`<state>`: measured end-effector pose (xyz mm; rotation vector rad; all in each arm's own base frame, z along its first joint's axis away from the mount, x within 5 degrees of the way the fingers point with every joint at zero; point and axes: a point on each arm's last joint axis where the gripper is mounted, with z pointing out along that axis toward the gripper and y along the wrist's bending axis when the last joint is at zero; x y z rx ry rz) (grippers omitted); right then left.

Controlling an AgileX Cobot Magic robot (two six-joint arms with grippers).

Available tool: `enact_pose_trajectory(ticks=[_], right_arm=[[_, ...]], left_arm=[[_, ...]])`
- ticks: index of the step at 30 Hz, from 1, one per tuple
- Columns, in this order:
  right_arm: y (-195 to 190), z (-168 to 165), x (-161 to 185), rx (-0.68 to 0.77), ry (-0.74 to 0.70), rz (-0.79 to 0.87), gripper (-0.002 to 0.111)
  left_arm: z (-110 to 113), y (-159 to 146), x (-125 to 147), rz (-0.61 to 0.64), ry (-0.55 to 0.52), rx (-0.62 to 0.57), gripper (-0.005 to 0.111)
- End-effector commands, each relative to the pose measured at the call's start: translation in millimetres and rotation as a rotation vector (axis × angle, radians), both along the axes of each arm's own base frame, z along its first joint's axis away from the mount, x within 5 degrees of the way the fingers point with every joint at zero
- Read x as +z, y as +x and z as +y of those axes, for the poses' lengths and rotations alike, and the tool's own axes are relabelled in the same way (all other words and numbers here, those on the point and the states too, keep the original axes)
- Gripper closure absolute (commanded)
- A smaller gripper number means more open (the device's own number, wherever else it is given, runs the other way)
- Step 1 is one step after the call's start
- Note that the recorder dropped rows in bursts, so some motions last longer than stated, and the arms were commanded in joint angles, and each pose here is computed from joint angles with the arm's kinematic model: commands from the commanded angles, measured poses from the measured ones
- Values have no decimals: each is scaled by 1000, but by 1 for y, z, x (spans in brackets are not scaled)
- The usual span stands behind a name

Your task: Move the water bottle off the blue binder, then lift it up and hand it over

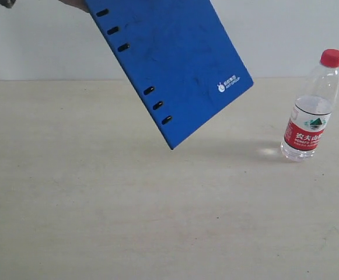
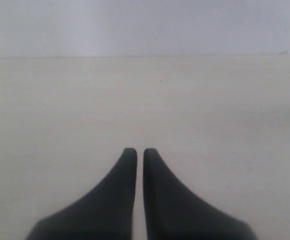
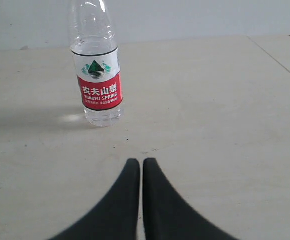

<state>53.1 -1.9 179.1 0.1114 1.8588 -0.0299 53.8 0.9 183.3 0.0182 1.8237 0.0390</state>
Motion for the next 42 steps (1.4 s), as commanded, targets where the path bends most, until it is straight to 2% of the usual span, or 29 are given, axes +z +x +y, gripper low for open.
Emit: enact_pose_trajectory(ticks=[1, 42], right_arm=[[0, -1, 2, -7, -11, -20, 109], [0, -1, 2, -7, -11, -20, 109]], left_arm=[[-1, 0, -1, 0, 12, -25, 102], [-2, 0, -1, -3, 19, -29, 102]])
